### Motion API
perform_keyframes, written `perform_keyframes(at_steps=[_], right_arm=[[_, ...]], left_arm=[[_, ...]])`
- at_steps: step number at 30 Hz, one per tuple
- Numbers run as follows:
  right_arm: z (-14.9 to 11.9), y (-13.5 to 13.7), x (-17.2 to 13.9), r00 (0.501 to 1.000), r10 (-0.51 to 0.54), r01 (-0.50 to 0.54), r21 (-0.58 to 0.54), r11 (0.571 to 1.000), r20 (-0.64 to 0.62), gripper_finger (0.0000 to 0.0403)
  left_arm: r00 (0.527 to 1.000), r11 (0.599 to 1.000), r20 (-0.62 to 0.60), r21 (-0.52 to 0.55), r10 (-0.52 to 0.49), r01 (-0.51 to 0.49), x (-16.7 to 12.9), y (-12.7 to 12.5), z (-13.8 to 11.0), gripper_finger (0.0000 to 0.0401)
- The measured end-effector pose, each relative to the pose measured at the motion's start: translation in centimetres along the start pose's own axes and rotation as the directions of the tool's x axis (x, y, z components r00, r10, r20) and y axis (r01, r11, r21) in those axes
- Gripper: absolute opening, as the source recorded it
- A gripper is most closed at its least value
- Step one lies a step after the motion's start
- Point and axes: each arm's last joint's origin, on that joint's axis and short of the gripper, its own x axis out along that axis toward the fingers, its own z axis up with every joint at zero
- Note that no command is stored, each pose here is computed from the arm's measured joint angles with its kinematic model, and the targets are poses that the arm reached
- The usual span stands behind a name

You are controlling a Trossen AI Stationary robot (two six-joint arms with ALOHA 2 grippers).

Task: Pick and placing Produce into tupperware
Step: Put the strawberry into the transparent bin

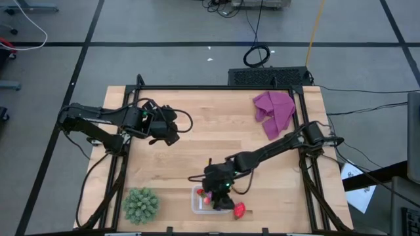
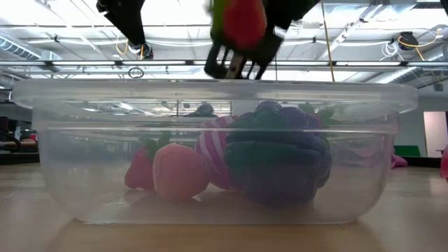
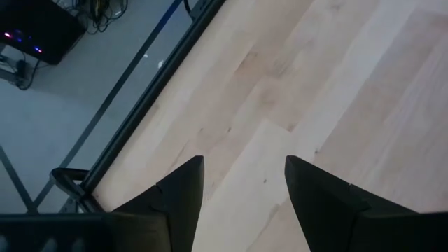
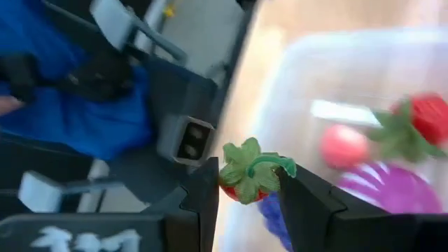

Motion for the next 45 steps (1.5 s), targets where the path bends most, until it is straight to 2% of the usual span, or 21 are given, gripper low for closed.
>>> perform_keyframes(at_steps=[8, 13, 28, 39, 45], right_arm=[[-0.4, -2.3, 0.5, 0.990, -0.105, 0.107, 0.024, 0.994, -0.094, 0.0119], [-0.7, -2.4, 0.2, 0.979, -0.161, 0.164, 0.010, 0.986, -0.122, 0.0119], [-0.6, -2.4, 0.2, 0.980, -0.164, 0.164, -0.009, 0.986, -0.114, 0.0119], [0.3, -0.8, 0.3, 0.984, -0.149, 0.142, -0.078, 0.987, -0.098, 0.0119], [0.2, -0.1, 0.3, 0.972, -0.205, 0.191, -0.120, 0.974, -0.118, 0.0119]], left_arm=[[1.000, 1.000, -0.017, 0.013, 0.012, -0.012, 0.0, 0.1, -0.2, 0.0207], [1.000, 1.000, -0.017, 0.014, 0.016, -0.015, 0.0, 0.2, -0.2, 0.0207], [1.000, 1.000, -0.019, 0.008, 0.018, -0.017, 0.0, 0.2, -0.2, 0.0207], [1.000, 1.000, -0.016, 0.004, 0.020, -0.020, 0.0, 0.2, -0.2, 0.0207], [1.000, 1.000, -0.017, -0.001, 0.020, -0.020, 0.0, 0.2, -0.2, 0.0207]])
